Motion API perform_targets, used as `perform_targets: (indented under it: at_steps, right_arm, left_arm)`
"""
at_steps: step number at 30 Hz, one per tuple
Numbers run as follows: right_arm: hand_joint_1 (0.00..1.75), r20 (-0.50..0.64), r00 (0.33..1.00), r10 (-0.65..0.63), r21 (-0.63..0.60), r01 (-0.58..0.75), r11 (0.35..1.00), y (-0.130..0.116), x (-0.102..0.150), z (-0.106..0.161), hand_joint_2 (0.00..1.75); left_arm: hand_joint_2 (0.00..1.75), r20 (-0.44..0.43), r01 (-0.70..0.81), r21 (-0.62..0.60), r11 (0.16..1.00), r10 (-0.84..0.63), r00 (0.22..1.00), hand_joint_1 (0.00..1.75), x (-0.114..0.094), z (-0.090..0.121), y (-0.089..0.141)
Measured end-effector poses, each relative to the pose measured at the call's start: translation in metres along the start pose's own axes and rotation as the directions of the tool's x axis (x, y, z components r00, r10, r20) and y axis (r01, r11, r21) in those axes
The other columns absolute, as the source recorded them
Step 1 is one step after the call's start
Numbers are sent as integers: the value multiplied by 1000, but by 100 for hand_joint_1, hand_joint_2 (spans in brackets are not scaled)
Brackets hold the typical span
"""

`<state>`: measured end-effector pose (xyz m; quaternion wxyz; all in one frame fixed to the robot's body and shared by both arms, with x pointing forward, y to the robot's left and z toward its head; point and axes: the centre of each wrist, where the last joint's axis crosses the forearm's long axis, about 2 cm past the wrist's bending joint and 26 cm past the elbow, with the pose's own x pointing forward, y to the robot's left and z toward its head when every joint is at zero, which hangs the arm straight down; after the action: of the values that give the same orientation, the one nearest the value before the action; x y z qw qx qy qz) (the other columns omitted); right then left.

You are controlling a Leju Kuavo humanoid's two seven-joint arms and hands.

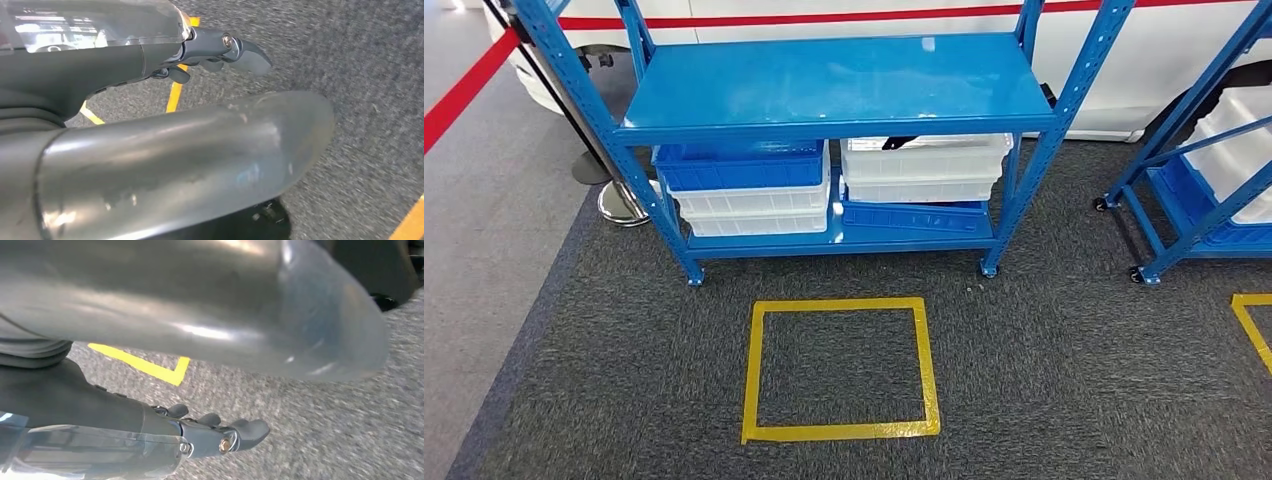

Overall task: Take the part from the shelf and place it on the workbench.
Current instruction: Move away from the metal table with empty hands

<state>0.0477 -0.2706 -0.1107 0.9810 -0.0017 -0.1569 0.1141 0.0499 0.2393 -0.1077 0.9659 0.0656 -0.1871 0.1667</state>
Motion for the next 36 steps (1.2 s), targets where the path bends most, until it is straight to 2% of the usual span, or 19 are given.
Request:
perform_targets:
  at_steps: [11,36]
  right_arm:
    - [0,-37,999,-35,-36,33,999,-1,-1,0,0]
    - [0,-56,998,-30,-17,29,999,2,-8,2,0]
  left_arm:
    - [0,29,11,-36,999,-10,1000,0,0,1,-2]
    - [0,-13,34,-92,995,-35,999,0,-7,4,-7]
